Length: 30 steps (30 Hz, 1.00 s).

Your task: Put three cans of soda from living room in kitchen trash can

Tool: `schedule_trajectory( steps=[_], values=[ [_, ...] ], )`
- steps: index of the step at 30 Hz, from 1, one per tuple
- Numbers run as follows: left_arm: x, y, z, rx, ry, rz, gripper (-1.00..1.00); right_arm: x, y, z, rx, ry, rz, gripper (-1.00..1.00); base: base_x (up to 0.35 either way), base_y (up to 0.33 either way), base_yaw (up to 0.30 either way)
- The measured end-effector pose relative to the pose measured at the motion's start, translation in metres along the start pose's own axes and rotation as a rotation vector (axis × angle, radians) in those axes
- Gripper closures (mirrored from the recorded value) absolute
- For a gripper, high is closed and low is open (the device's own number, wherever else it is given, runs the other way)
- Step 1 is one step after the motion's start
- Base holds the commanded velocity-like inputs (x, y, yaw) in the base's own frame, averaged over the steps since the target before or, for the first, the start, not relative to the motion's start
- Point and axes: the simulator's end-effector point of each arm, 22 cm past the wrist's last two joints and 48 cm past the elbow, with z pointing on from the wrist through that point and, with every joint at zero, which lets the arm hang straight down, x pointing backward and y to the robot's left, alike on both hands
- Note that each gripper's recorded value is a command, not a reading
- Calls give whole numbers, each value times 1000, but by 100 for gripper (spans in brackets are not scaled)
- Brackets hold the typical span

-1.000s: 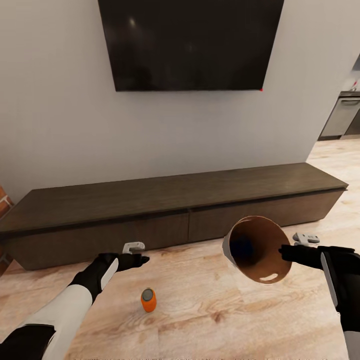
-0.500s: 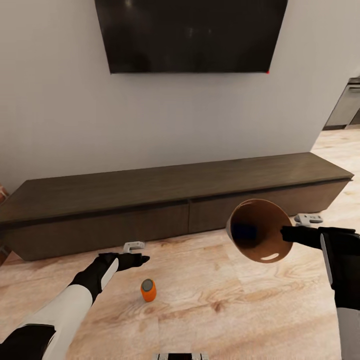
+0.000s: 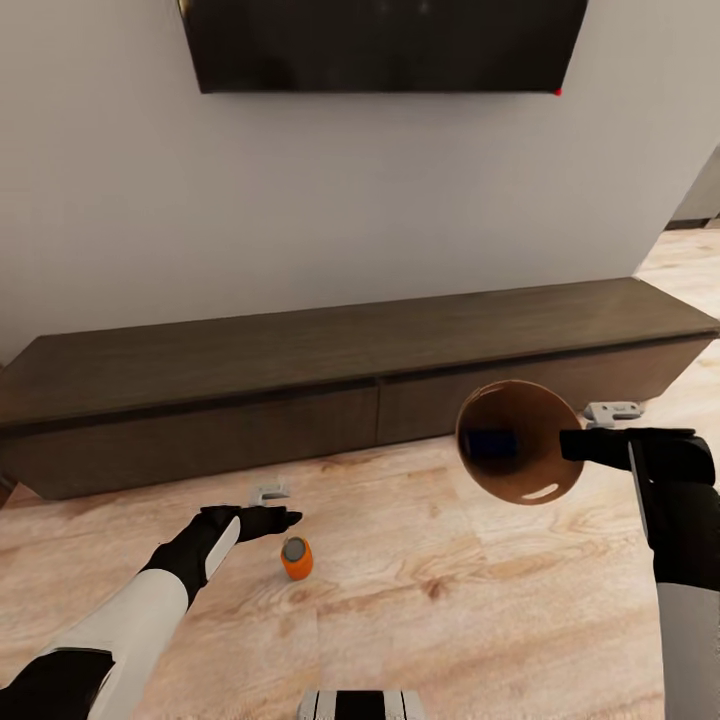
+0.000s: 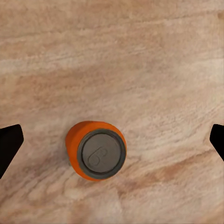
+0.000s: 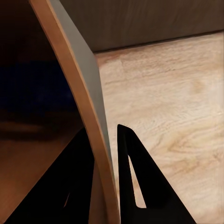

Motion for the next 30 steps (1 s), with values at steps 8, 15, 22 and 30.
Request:
schedule_trajectory(
  steps=[8,15,22,30],
  values=[
    [23,8,18,-7,44,-13,-100,19,4,21,-4,43,-6,100,0,0,0],
    [43,14,32,-10,82,-24,-100,37,7,40,-5,83,-12,100,0,0,0],
    [64,21,46,-19,120,-34,-100,56,13,58,-12,124,-19,100,0,0,0],
    [79,23,56,-23,146,-42,-100,70,27,72,-26,155,-37,100,0,0,0]
  ],
)
